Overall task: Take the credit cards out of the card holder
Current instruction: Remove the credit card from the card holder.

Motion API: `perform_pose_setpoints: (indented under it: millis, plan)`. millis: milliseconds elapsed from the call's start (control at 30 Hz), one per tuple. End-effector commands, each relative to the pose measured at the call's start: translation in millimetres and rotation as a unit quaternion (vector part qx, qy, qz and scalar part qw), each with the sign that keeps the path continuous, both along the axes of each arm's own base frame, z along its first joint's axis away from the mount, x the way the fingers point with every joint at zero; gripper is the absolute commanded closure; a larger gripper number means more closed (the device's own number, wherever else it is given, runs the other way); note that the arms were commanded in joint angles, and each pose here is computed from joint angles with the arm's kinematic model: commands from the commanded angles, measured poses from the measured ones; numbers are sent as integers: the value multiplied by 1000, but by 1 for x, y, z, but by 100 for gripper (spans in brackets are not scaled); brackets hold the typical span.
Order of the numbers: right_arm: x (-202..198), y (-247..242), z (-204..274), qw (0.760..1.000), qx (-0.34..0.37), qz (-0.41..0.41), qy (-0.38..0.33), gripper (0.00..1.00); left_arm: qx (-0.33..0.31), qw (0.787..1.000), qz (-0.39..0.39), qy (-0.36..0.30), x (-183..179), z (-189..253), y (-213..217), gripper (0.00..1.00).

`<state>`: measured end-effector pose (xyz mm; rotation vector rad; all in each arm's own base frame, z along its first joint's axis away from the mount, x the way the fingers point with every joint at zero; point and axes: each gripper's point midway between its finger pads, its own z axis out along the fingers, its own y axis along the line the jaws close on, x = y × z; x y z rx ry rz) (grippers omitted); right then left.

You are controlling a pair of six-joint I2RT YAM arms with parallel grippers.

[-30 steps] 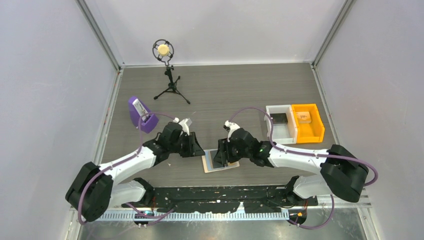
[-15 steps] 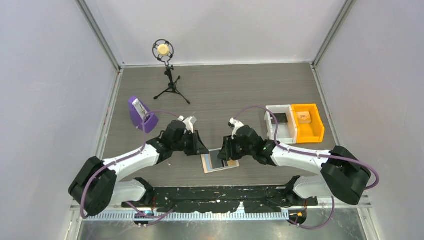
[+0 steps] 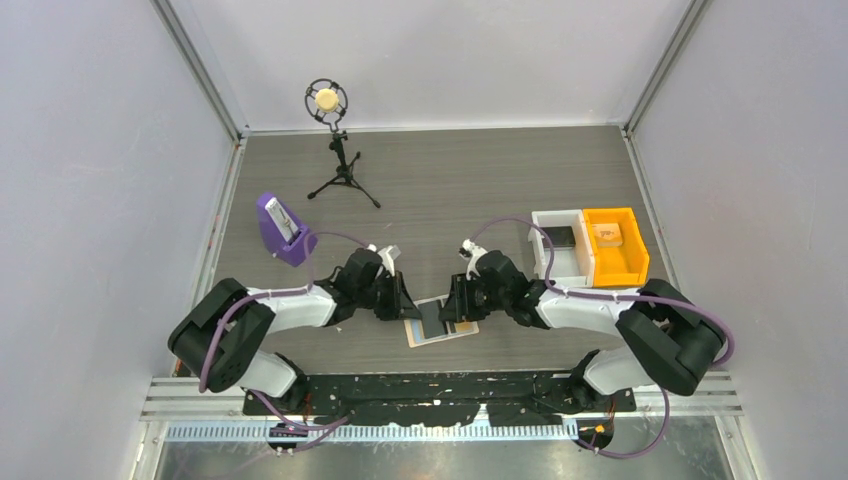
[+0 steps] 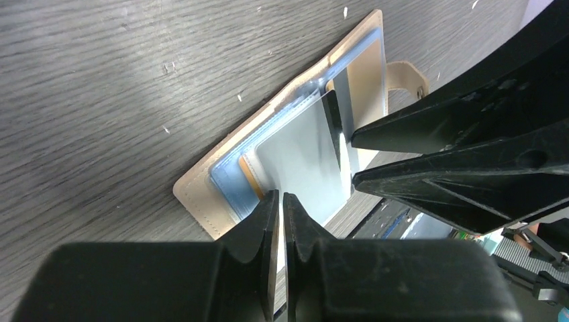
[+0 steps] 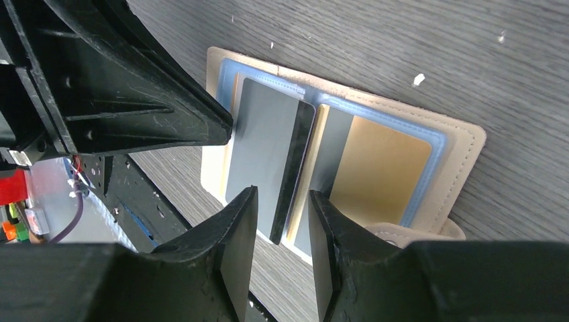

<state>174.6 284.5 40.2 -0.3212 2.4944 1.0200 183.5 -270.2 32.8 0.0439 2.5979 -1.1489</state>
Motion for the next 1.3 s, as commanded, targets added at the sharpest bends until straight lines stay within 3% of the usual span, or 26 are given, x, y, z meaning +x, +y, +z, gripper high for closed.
perform_pose_setpoints:
  millis: [0, 300, 433, 567, 633, 700, 1267]
  plan:
    - [4, 8, 3, 1000, 23, 6, -6, 59, -8, 1000, -1, -20, 3, -2, -2, 91]
    - [4, 12, -2, 999, 36, 11, 6, 60, -5, 1000, 2, -6, -3, -16, 1, 92]
    - [5, 11, -2, 999, 41, 7, 9, 65, -5, 1000, 2, -7, -3, -16, 1, 91]
    - [7, 8, -2, 999, 52, -2, 14, 77, -4, 1000, 1, -7, -3, -16, 1, 91]
    - [8, 8, -2, 998, 57, -5, 16, 91, -3, 1000, 2, -6, -4, -17, 2, 91]
    - [8, 7, -3, 998, 59, -7, 17, 94, -2, 1000, 2, -6, -4, -18, 3, 91]
    - [12, -17, 11, 998, 58, -30, 9, 95, 32, 999, -2, -12, -3, -25, 11, 89]
